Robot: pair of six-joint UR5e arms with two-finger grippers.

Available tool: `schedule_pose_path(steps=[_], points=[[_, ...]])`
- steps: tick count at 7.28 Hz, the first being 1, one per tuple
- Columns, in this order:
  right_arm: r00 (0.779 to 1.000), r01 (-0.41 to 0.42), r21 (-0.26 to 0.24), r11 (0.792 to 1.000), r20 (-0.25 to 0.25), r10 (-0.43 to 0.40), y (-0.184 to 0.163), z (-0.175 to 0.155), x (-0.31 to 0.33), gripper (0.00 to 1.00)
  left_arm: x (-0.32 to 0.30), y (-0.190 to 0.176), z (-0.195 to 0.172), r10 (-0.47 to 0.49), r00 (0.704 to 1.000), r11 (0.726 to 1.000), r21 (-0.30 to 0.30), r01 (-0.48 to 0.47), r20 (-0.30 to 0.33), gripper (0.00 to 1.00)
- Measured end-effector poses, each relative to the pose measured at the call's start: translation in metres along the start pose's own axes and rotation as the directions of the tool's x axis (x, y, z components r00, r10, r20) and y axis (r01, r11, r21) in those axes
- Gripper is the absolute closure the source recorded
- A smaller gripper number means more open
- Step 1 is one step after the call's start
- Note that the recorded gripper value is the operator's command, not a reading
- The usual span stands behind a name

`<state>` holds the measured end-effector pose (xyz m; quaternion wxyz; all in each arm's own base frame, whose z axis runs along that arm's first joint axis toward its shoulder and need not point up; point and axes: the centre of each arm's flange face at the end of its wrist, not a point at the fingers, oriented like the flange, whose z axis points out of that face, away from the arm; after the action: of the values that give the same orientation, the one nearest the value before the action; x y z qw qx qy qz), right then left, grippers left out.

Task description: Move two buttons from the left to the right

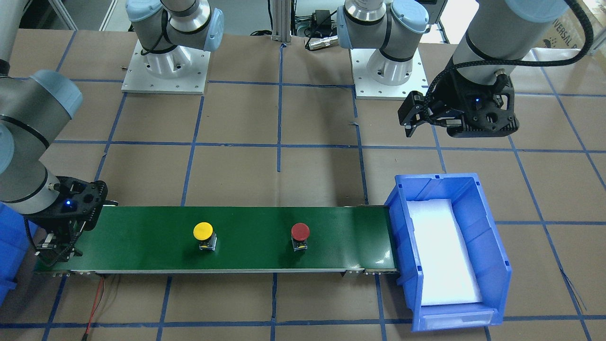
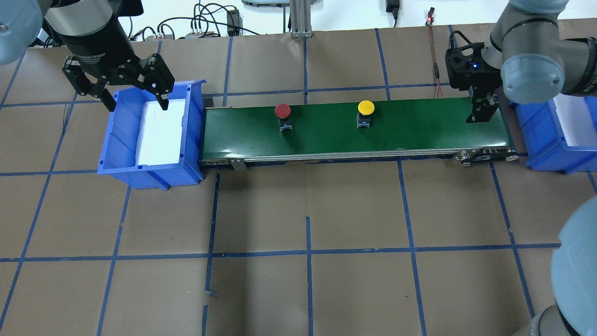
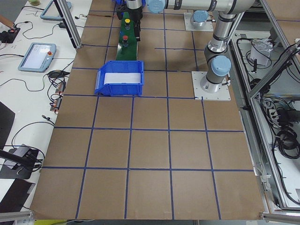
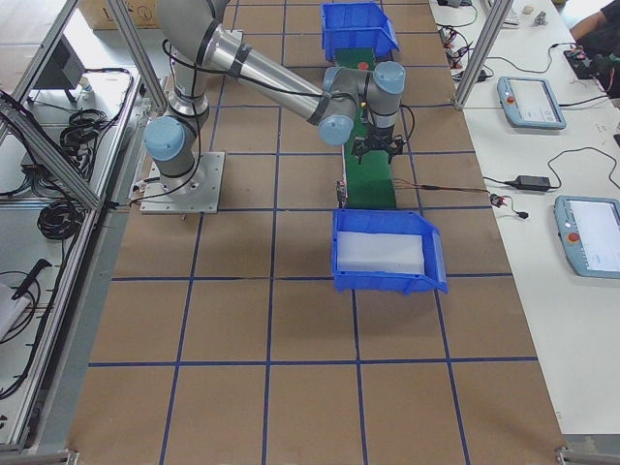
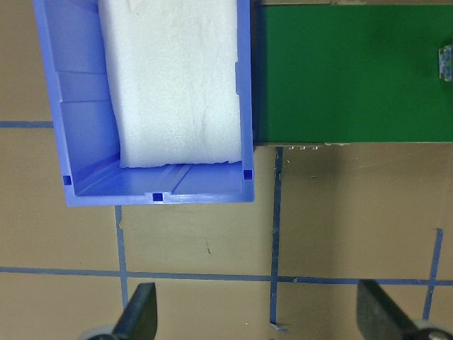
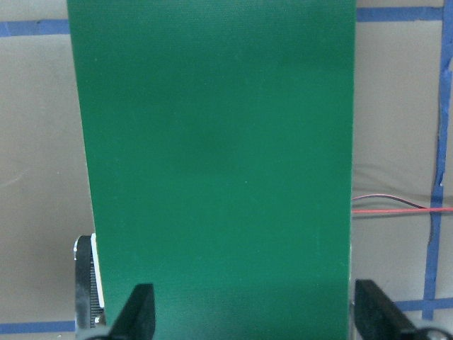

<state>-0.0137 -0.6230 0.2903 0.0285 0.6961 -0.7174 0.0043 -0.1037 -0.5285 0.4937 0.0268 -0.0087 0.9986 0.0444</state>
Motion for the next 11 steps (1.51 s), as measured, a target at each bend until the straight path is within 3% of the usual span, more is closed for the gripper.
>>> schedule_pose_path(steps=[2, 5, 11], points=[[1.000, 0.000, 0.008, 1.000, 0.003, 0.000, -0.0006, 0.0030, 0.0008, 0.03, -0.0001, -0.0011, -0.0004, 0.000, 1.000, 1.000, 0.007, 0.000, 0.000, 0.00], [1.000, -0.003, 0.066, 0.998, -0.002, 0.003, -0.0037, 0.0068, 0.0016, 0.01, -0.0002, -0.0016, -0.0009, -0.001, 1.000, 1.000, 0.010, 0.001, 0.000, 0.00], [1.000, -0.007, 0.065, 0.998, -0.011, 0.008, -0.0039, 0.0019, 0.0020, 0.01, -0.0002, -0.0016, -0.0006, -0.001, 1.000, 1.000, 0.010, 0.001, 0.001, 0.00]])
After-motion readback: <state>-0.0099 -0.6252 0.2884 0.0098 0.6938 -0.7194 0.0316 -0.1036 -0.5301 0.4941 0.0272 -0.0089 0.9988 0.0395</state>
